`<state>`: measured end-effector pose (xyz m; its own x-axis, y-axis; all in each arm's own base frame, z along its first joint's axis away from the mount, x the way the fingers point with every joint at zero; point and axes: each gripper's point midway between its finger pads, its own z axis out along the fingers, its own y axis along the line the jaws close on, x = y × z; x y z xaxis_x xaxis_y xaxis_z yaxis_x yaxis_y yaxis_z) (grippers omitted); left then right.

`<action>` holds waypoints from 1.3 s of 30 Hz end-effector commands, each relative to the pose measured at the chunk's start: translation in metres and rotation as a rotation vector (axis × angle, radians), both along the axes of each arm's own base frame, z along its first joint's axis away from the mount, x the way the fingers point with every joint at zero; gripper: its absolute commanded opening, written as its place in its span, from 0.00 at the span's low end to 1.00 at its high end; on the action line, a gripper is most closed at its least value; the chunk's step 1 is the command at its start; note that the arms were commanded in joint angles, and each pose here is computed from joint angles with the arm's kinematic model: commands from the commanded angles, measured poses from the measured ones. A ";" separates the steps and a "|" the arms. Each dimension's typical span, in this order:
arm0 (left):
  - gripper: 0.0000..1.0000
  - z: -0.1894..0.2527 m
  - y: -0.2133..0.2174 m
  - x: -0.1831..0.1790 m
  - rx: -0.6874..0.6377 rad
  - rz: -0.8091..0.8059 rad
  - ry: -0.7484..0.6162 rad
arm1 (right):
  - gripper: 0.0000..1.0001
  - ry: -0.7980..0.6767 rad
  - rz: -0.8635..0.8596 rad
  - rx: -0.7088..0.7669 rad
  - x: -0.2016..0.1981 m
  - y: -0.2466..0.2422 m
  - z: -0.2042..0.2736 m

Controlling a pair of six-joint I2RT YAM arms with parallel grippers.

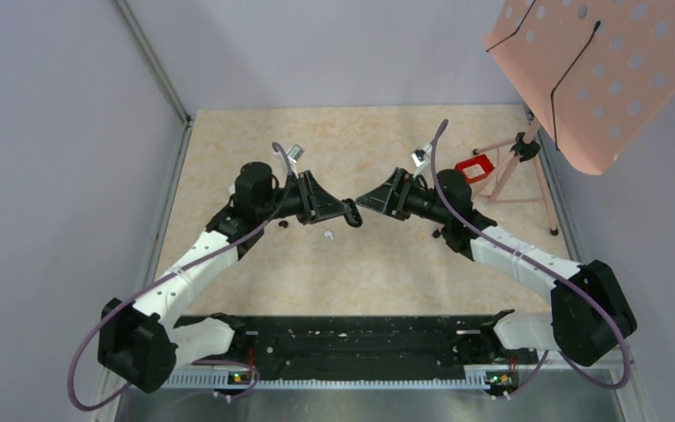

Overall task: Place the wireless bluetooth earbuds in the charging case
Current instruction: Pass from the left arm to the right

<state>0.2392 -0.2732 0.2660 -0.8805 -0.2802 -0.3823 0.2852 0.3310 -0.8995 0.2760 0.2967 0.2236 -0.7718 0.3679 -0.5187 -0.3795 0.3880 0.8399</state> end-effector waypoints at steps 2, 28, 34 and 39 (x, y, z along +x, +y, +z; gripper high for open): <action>0.00 0.041 -0.006 -0.001 -0.065 -0.047 -0.131 | 0.77 0.002 0.018 -0.085 -0.008 -0.001 -0.015; 0.00 0.019 -0.010 -0.011 -0.026 -0.236 -0.130 | 0.78 -0.205 0.174 0.135 -0.047 -0.006 0.051; 0.00 0.022 -0.011 -0.013 -0.041 -0.250 -0.135 | 0.78 -0.219 0.230 0.085 -0.050 -0.003 0.047; 0.00 0.028 -0.013 -0.015 -0.060 -0.278 -0.145 | 0.77 -0.174 0.297 0.116 -0.054 0.004 0.037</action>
